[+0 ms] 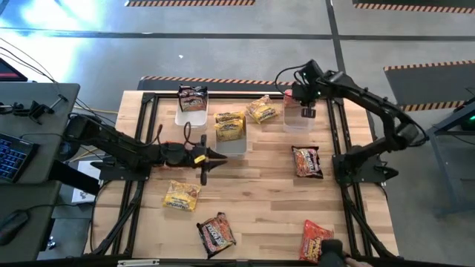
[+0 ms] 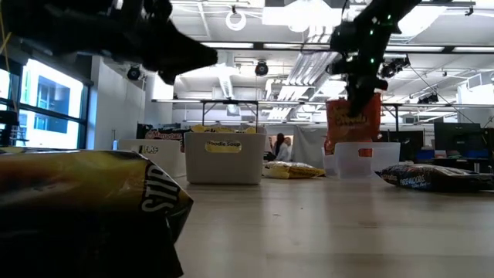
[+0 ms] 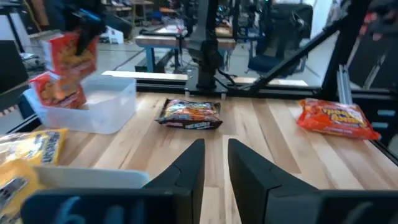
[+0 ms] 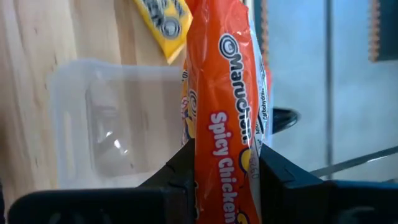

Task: Sort Maruchan noodles
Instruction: Put the bottom left orange noodle pack into the transparent bin

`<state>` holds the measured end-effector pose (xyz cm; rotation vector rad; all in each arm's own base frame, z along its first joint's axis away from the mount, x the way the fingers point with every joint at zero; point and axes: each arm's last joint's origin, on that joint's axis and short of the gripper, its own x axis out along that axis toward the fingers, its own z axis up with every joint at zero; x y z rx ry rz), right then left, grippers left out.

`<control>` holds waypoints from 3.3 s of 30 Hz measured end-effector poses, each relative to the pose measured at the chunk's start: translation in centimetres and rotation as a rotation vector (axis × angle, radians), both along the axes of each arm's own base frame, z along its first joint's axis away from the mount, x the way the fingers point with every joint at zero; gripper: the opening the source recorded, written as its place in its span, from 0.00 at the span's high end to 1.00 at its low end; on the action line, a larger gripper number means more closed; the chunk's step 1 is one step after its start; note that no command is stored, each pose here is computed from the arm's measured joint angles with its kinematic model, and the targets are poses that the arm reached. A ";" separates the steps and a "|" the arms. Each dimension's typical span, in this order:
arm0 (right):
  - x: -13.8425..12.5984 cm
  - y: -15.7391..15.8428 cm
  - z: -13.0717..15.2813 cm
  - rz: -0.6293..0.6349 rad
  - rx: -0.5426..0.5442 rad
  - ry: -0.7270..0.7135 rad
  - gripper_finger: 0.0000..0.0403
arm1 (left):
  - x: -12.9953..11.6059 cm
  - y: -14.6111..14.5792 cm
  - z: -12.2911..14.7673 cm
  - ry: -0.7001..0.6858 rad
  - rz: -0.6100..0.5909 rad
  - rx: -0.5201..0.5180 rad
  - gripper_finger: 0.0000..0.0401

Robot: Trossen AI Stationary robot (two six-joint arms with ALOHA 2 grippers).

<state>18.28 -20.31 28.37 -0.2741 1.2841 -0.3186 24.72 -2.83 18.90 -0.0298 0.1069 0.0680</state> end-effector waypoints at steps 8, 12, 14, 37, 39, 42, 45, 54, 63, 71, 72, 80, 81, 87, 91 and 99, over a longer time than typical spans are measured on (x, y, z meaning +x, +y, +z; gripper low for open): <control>-0.2 -2.5 -2.3 -0.022 0.060 0.031 0.80 | -1.3 1.0 -1.4 -0.024 0.038 -0.021 0.90; -0.1 -3.1 -3.0 -0.022 0.085 0.020 0.80 | -1.3 1.2 -1.3 -0.026 0.043 -0.022 0.90; -0.1 -3.4 -3.2 -0.027 0.087 0.017 0.80 | -1.3 1.3 -1.3 -0.026 0.045 -0.022 0.90; 0.6 -5.8 -7.2 -0.123 0.154 0.081 0.72 | -1.3 1.3 -1.3 -0.027 0.045 -0.030 0.90; 0.5 -5.9 -7.2 -0.136 0.139 0.092 0.67 | -1.3 1.3 -1.3 -0.027 0.045 -0.030 0.90; 0.6 -5.9 -7.2 -0.167 0.117 0.098 0.58 | -1.3 1.3 -1.3 -0.027 0.045 -0.030 0.90; 0.8 -5.8 -7.2 -0.171 0.095 0.119 0.51 | -1.3 1.3 -1.3 -0.027 0.045 -0.030 0.90; 2.1 -4.9 -7.1 -0.134 0.053 0.144 0.47 | -1.3 1.3 -1.3 -0.027 0.045 -0.030 0.90; 2.4 -4.1 -5.8 -0.121 0.011 0.124 0.46 | -1.3 1.3 -1.4 -0.026 0.045 -0.030 0.90; 1.9 -2.6 -3.0 -0.135 -0.048 0.049 0.46 | -1.3 1.3 -1.4 -0.022 0.045 -0.029 0.90; 1.8 -2.4 -2.6 -0.149 -0.057 0.032 0.46 | -1.3 1.3 -1.4 -0.022 0.045 -0.029 0.90; 0.5 -0.6 -0.4 -0.255 -0.040 -0.031 0.58 | -1.3 1.3 -1.4 -0.021 0.045 -0.029 0.90; 0.3 -0.4 -0.5 -0.277 -0.008 -0.030 0.62 | -1.3 1.3 -1.4 -0.021 0.045 -0.029 0.90; 0.2 -0.2 -2.6 -0.359 0.204 -0.037 0.90 | -1.3 1.3 -1.4 -0.021 0.045 -0.029 0.90; 0.3 -0.3 -4.8 -0.402 0.236 0.009 0.97 | -1.3 1.3 -1.4 -0.016 0.045 -0.028 0.90; 0.0 -1.2 -8.7 -0.536 0.154 0.095 0.95 | -1.3 1.3 -1.5 -0.014 0.045 -0.028 0.90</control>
